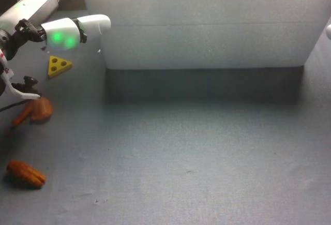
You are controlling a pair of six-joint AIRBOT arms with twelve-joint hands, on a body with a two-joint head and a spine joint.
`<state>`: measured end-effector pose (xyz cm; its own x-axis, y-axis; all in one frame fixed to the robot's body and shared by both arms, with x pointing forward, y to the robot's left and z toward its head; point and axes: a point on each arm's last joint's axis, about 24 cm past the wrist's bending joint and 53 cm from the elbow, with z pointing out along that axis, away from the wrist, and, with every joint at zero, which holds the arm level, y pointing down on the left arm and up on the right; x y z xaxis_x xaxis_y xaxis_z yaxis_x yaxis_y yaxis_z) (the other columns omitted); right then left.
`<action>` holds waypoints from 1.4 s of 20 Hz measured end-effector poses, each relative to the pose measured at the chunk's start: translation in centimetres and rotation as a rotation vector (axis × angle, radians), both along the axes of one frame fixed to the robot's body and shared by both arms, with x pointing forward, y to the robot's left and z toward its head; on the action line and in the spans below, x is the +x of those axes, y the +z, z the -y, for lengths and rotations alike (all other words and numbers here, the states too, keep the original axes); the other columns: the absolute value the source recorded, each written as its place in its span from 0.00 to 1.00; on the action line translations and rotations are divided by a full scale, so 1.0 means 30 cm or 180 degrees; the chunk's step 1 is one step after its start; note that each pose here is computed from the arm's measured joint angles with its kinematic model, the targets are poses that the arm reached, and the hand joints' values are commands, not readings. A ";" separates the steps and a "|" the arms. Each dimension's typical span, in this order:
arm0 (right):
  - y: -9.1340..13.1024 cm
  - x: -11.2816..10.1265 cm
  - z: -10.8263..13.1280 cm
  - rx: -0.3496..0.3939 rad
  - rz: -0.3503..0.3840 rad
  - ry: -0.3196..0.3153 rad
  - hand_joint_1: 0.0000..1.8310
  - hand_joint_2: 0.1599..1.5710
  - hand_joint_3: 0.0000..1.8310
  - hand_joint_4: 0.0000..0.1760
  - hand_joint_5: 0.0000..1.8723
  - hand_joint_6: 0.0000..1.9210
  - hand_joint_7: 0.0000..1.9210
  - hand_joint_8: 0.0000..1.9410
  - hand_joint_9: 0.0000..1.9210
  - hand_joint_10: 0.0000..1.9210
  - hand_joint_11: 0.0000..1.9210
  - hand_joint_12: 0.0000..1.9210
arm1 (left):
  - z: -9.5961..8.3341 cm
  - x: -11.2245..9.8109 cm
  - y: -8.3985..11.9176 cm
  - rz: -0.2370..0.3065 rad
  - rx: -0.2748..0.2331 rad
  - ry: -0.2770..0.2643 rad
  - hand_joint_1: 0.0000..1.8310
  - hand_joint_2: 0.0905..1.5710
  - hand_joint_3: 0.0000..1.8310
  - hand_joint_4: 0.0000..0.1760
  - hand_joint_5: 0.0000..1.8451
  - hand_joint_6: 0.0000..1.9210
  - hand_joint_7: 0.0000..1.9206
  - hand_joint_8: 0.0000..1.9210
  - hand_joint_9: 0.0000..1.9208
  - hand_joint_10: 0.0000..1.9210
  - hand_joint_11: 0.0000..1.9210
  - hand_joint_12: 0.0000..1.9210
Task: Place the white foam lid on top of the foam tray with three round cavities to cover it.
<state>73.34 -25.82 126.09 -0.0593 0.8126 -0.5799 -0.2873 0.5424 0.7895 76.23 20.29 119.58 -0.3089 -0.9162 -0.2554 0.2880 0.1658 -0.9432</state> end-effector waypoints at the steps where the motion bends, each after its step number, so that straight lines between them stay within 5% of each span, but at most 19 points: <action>1: 0.000 0.000 0.000 0.0002 -0.0001 0.0000 0.27 0.75 0.00 0.00 0.00 0.00 0.00 0.00 0.00 0.00 0.00 0.00 | 0.000 0.001 -0.004 -0.0017 0.0003 0.0003 0.26 0.68 0.00 0.09 0.02 0.00 0.00 0.00 0.00 0.00 0.00 0.32; 3: -0.001 0.000 0.000 0.0004 -0.0002 -0.0002 0.27 0.76 0.00 0.00 0.00 0.00 0.00 0.00 0.00 0.00 0.00 0.00 | 0.001 0.004 -0.027 -0.0069 0.0023 0.0006 0.25 0.68 0.00 0.04 0.03 0.00 0.00 0.00 0.00 0.00 0.00 0.37; 7: -0.019 -0.004 0.003 -0.0015 -0.0032 -0.0005 0.26 0.75 0.00 0.00 0.00 0.00 0.00 0.00 0.00 0.00 0.00 0.00 | 0.005 0.007 -0.049 -0.0136 0.0028 0.0008 0.25 0.69 0.00 0.12 0.03 0.00 0.00 0.00 0.00 0.00 0.00 0.35; 10: -0.041 -0.004 0.001 -0.0012 -0.0096 -0.0004 0.28 0.75 0.00 0.00 0.00 0.00 0.00 0.00 0.00 0.00 0.00 0.00 | -0.002 0.002 -0.076 -0.0191 0.0048 0.0018 0.26 0.69 0.00 0.04 0.03 0.00 0.00 0.00 0.00 0.00 0.00 0.34; 12: -0.052 -0.005 0.003 -0.0029 -0.0114 -0.0006 0.27 0.76 0.00 0.00 0.00 0.00 0.00 0.00 0.00 0.00 0.00 0.00 | 0.000 -0.002 -0.076 -0.0189 0.0046 0.0011 0.26 0.70 0.00 0.01 0.02 0.00 0.00 0.00 0.00 0.00 0.00 0.22; 14: -0.063 -0.010 0.003 -0.0041 -0.0139 -0.0005 0.27 0.76 0.00 0.00 0.00 0.00 0.00 0.00 0.00 0.00 0.00 0.00 | -0.004 -0.003 -0.073 -0.0181 0.0042 0.0018 0.25 0.69 0.00 0.08 0.03 0.00 0.00 0.00 0.00 0.00 0.00 0.25; 15: -0.068 -0.015 0.008 -0.0038 -0.0157 -0.0013 0.29 0.77 0.00 0.00 0.00 0.00 0.00 0.00 0.00 0.00 0.00 0.00 | -0.010 -0.005 -0.069 -0.0162 0.0052 0.0022 0.26 0.70 0.00 0.01 0.03 0.00 0.00 0.00 0.00 0.00 0.00 0.16; 21: -0.066 -0.038 0.044 -0.0076 -0.0144 -0.0071 0.30 0.77 0.00 0.00 0.00 0.00 0.00 0.00 0.00 0.00 0.00 0.00 | -0.040 -0.036 -0.069 -0.0136 0.0061 0.0044 0.24 0.70 0.00 0.07 0.03 0.00 0.00 0.00 0.00 0.00 0.00 0.02; 24: -0.089 -0.072 0.060 -0.0125 -0.0198 -0.0086 0.32 0.77 0.00 0.00 0.00 0.00 0.00 0.00 0.00 0.00 0.00 0.00 | -0.062 -0.068 -0.070 -0.0113 0.0107 0.0042 0.24 0.71 0.01 0.00 0.03 0.00 0.00 0.00 0.00 0.00 0.00 0.01; 25: -0.091 -0.095 0.066 -0.0170 -0.0195 -0.0086 0.29 0.77 0.00 0.00 0.00 0.00 0.00 0.00 0.00 0.00 0.00 0.00 | -0.069 -0.087 -0.068 -0.0085 0.0112 0.0036 0.25 0.72 0.01 0.00 0.03 0.00 0.00 0.00 0.00 0.00 0.01 0.02; 28: -0.088 -0.163 0.083 -0.0290 -0.0134 -0.0095 0.27 0.78 0.00 0.00 0.00 0.00 0.00 0.00 0.00 0.00 0.01 0.01 | -0.080 -0.149 -0.066 -0.0033 0.0150 -0.0021 0.24 0.74 0.00 0.00 0.04 0.00 0.00 0.00 0.00 0.00 0.00 0.39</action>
